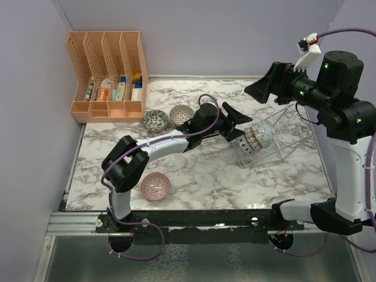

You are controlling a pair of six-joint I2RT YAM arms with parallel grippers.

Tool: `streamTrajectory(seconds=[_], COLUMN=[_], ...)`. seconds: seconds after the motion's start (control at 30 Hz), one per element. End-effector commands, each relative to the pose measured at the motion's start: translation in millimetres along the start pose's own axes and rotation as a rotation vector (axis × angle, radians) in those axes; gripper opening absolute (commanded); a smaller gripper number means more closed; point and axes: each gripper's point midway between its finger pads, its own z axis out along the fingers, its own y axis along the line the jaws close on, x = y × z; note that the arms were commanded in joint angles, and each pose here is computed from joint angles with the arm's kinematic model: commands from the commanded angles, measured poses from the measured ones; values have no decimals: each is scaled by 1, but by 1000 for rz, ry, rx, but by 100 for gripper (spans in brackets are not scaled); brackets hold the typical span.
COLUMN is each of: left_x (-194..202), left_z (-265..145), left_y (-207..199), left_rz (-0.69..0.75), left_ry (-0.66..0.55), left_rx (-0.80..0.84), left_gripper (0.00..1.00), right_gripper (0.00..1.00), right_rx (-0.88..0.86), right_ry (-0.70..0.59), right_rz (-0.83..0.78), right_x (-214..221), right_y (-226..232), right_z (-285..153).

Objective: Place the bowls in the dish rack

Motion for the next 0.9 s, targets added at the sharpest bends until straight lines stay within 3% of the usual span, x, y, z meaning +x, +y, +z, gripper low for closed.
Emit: streamTrajectory(seconds=[0.0,0.2,0.4,0.6,0.87], left_x=[0,-35,-54,-38,-22], left_z=[-36,-111,-197,-269,-300], left_y=[-17,-5,51,141,197], left_rz=[124,346,593,643,657], left_ry=[-17,-150,-187,-180,-182], left_rx=[-18,-171,-555,-887,-1039], left_gripper=[75,83,79,76,72], right_gripper=[100,99,99,99,100], right_rx=[-40,-51,-81,-119,-143], right_ry=[-43,-46,-37,-39,-6], right_rz=[-11,-19,-13,-14,14], right_x=[-8,-9,-9,-12,-3], right_y=[9,12,17,23,24], right_z=[-6,-10,-10,-5,1])
